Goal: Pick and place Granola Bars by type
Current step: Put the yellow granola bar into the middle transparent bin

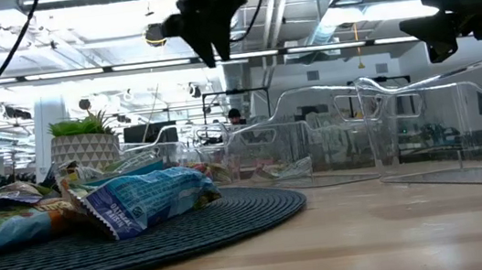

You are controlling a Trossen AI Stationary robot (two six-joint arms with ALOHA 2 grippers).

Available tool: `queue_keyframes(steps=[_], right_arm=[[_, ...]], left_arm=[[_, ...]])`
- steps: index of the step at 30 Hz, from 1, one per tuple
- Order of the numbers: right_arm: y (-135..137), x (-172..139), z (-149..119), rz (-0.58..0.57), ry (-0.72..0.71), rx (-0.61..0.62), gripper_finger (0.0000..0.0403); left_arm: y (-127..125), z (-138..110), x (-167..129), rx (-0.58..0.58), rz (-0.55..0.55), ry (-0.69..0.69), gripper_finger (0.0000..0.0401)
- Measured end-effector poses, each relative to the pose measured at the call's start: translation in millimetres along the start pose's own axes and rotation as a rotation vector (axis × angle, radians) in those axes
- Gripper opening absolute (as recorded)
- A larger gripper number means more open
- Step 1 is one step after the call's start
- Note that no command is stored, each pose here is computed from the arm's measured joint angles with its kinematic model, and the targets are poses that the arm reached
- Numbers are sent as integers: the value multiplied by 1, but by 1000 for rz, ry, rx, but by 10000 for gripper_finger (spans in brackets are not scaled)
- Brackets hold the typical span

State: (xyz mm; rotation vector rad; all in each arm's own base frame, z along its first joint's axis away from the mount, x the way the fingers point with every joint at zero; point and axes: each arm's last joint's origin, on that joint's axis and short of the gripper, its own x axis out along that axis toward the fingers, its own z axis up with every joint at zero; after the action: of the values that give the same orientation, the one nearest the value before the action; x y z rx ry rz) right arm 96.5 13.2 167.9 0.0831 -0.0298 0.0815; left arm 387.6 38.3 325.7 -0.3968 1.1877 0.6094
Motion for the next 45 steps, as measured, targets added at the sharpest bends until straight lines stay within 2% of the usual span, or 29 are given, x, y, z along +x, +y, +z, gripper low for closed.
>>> queue_keyframes(steps=[11, 22, 31, 36, 45], right_arm=[[0, 0, 0, 0, 0, 0, 224], [0, 0, 0, 0, 0, 0, 224], [0, 0, 0, 0, 0, 0, 224], [0, 0, 0, 0, 0, 0, 224], [0, 0, 0, 0, 0, 0, 224]], left_arm=[[-29, -51, -29, -94, 114, 70, 167], [-74, -103, -45, -220, 68, 105, 167], [-85, -136, -8, -271, 150, 217, 167], [-88, -140, 13, -297, 67, 214, 167], [-71, -150, 36, -335, 24, 254, 167]])
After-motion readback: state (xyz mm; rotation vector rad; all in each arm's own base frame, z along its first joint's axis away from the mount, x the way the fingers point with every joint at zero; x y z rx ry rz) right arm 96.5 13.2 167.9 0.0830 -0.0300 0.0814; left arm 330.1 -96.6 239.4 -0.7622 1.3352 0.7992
